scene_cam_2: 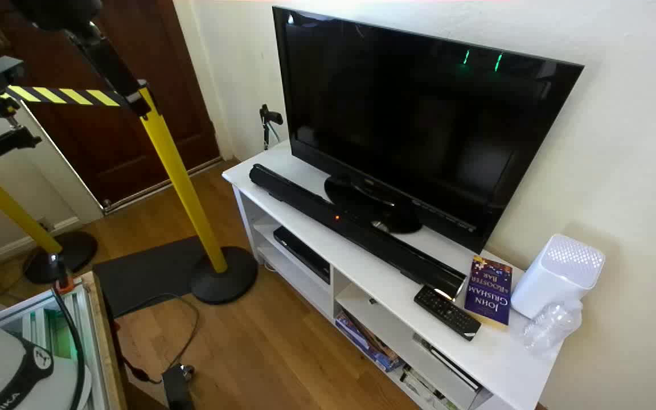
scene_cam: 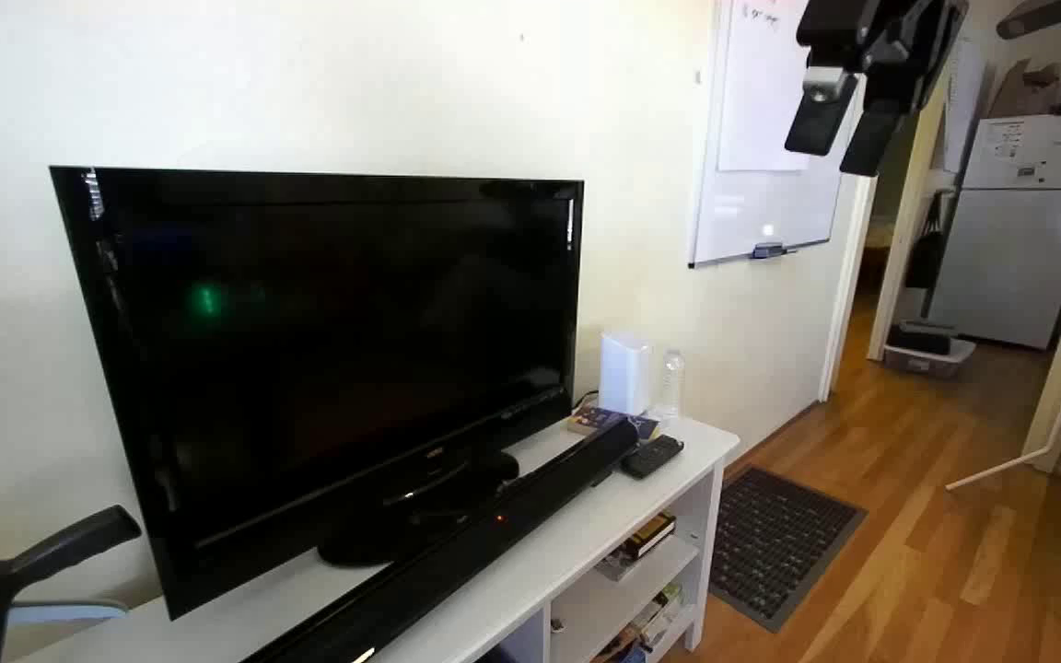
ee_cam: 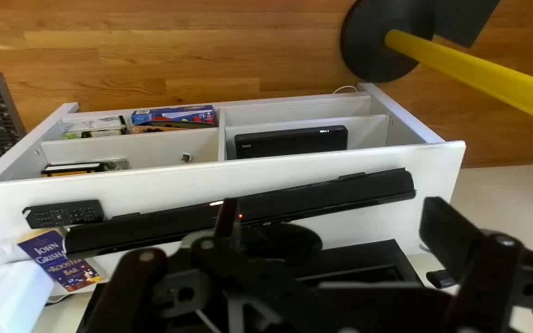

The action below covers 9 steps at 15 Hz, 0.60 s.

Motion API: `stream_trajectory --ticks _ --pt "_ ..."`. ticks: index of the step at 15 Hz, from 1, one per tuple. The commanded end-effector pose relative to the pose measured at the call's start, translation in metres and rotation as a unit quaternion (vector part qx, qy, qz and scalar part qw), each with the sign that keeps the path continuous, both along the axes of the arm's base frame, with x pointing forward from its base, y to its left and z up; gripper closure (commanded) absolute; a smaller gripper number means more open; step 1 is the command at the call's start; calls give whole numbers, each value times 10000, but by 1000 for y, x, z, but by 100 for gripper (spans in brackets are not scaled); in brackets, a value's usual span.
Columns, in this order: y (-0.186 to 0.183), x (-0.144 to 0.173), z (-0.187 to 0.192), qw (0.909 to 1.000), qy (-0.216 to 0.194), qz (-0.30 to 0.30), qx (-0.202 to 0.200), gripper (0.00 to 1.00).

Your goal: Move the brown object forward

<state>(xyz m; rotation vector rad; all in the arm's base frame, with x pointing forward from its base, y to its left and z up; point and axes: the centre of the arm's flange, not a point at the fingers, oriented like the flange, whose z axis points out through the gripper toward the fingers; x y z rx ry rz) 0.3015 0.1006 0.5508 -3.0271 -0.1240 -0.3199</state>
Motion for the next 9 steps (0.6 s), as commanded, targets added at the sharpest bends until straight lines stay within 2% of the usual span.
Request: stream_trajectory --ticks 1,6,7,9 --pt "0 0 0 10000 0 0 0 0" --pt "0 0 0 10000 0 0 0 0" --pt "-2 4 -6 9999 40 28 95 0" --pt "-5 25 -19 9999 79 17 -93 0"
